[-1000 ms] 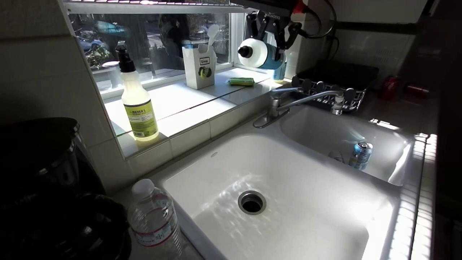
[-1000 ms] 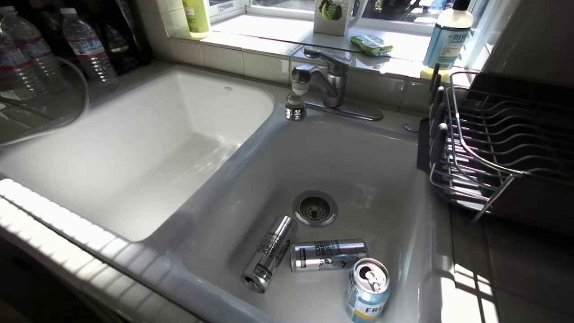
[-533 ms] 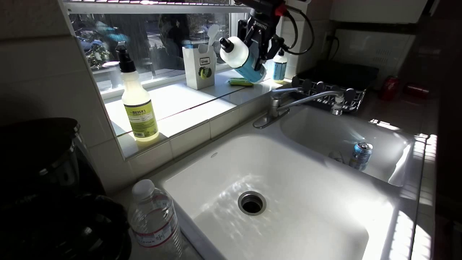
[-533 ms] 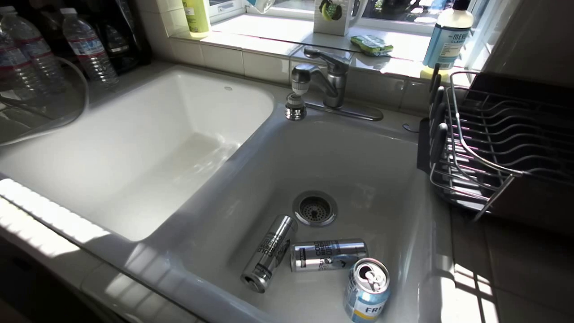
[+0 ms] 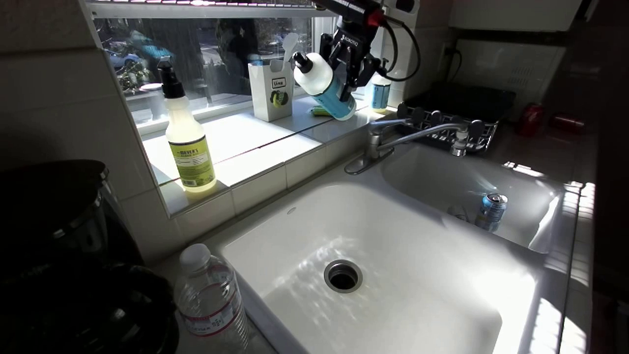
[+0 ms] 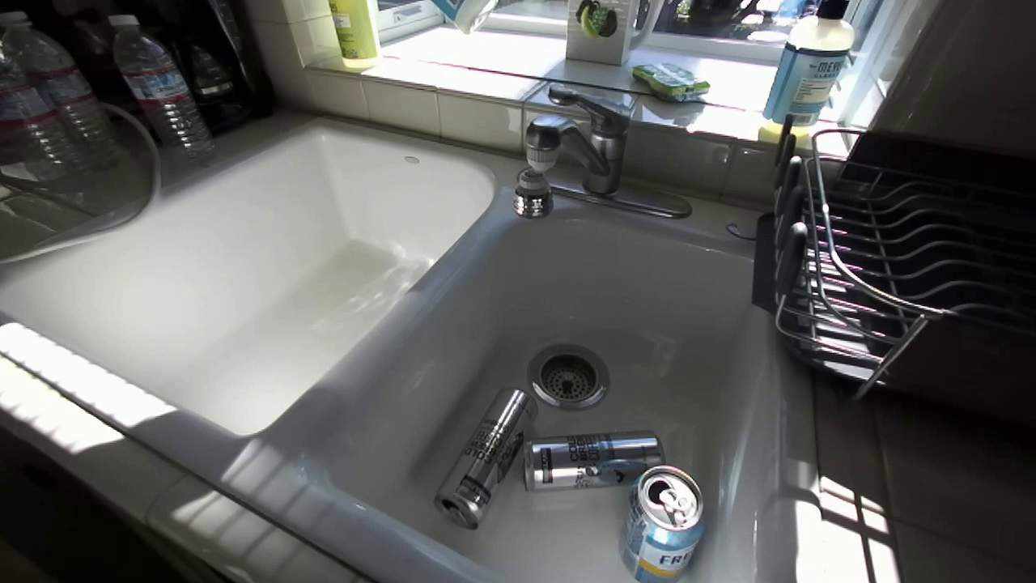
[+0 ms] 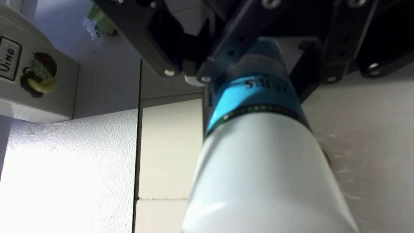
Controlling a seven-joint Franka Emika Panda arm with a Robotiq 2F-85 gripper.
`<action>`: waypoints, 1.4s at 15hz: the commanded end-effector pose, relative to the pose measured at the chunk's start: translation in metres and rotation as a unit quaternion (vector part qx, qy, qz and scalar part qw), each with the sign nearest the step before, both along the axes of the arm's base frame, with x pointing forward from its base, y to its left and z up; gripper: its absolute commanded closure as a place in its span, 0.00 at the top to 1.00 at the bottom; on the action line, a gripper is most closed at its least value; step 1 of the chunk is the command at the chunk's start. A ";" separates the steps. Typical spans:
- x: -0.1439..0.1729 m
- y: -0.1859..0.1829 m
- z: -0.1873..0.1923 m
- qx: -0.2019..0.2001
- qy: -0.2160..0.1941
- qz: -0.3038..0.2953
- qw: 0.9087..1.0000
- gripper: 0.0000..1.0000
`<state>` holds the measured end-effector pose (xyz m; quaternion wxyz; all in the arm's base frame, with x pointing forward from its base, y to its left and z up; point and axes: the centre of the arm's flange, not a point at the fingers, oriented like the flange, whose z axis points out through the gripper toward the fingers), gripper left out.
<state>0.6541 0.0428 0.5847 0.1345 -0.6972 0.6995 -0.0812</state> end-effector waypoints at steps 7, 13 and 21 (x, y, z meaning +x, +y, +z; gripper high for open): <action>0.008 -0.001 -0.004 0.112 -0.031 0.006 0.993 0.31; 0.018 -0.013 -0.024 0.219 -0.047 -0.024 0.974 0.31; 0.045 -0.028 -0.065 0.271 -0.054 -0.073 0.958 0.31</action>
